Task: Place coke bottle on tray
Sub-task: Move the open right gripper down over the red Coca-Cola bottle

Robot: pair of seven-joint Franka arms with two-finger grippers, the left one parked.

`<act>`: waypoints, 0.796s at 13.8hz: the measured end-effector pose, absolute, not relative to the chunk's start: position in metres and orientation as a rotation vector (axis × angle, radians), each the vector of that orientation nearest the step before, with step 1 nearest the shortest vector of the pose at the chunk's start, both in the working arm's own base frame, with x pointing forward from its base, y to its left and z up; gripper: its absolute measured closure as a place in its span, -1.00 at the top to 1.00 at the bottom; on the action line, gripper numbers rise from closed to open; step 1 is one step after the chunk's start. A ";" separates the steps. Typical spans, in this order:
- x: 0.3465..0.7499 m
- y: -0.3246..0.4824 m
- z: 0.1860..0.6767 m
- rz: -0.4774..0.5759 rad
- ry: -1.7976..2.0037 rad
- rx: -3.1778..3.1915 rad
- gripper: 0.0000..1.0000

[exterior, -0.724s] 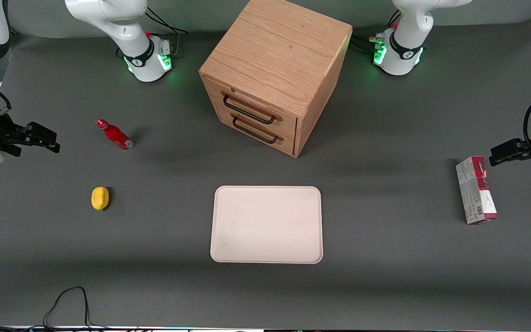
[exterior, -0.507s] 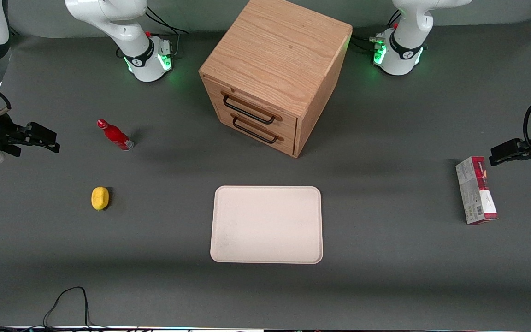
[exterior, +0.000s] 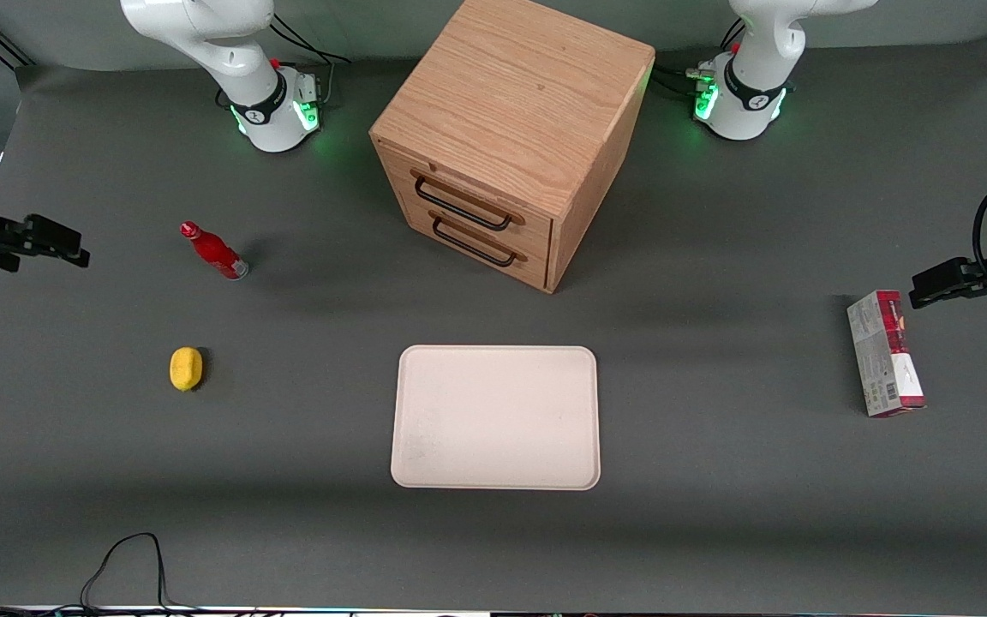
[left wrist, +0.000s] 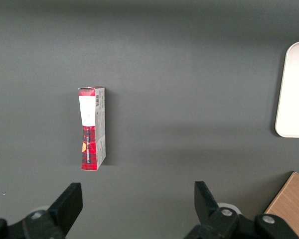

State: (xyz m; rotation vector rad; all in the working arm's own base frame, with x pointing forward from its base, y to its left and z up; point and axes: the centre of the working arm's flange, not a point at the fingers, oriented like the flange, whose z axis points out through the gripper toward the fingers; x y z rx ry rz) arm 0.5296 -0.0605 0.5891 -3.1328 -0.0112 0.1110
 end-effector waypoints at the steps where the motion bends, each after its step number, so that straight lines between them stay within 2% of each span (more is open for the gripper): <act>1: 0.510 -0.064 0.589 0.116 -0.006 -3.123 1.00; 6: 0.420 -0.055 0.572 0.096 -0.039 -3.091 1.00; 11: 0.375 -0.046 0.558 0.041 -0.101 -3.120 1.00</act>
